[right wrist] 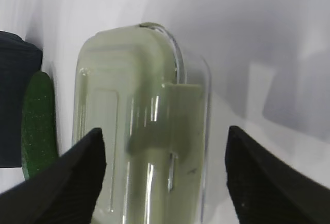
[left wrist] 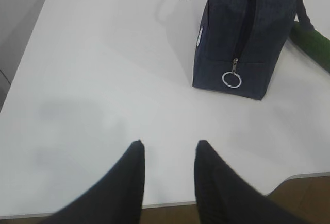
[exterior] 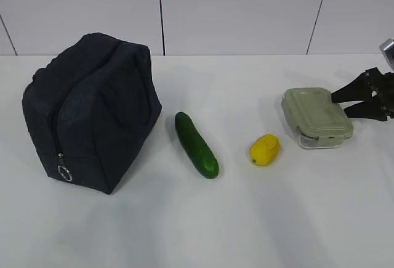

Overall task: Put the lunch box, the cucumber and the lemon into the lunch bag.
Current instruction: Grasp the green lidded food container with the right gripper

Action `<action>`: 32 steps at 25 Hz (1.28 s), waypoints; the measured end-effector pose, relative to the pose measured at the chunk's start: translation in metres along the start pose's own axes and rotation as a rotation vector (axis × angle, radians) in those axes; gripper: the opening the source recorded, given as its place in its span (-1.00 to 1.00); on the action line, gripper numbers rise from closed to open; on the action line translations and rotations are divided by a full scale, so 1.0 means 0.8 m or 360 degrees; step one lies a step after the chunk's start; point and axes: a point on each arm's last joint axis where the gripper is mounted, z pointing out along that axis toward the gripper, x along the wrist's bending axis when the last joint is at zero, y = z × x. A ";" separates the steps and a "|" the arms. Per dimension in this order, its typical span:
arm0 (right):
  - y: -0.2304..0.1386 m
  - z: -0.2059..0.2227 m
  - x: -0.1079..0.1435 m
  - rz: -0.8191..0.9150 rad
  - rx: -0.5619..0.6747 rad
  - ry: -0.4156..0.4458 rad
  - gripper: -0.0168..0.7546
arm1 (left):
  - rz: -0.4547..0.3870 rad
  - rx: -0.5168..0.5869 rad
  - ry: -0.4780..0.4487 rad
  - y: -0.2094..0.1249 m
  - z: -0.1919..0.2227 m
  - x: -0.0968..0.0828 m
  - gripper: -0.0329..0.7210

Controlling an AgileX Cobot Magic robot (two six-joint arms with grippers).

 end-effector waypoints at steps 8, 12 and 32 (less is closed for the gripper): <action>-0.001 0.003 0.001 0.0049 0.0020 -0.0009 0.44 | 0.0000 0.0000 0.0000 0.000 0.000 0.000 -0.28; -0.001 0.009 0.006 0.0063 0.0038 -0.0003 0.44 | 0.0000 0.0000 0.0000 0.000 0.000 0.000 -0.28; -0.005 0.026 0.015 0.0038 0.0151 -0.0040 0.44 | 0.0000 0.0000 0.0000 0.000 0.000 0.000 -0.28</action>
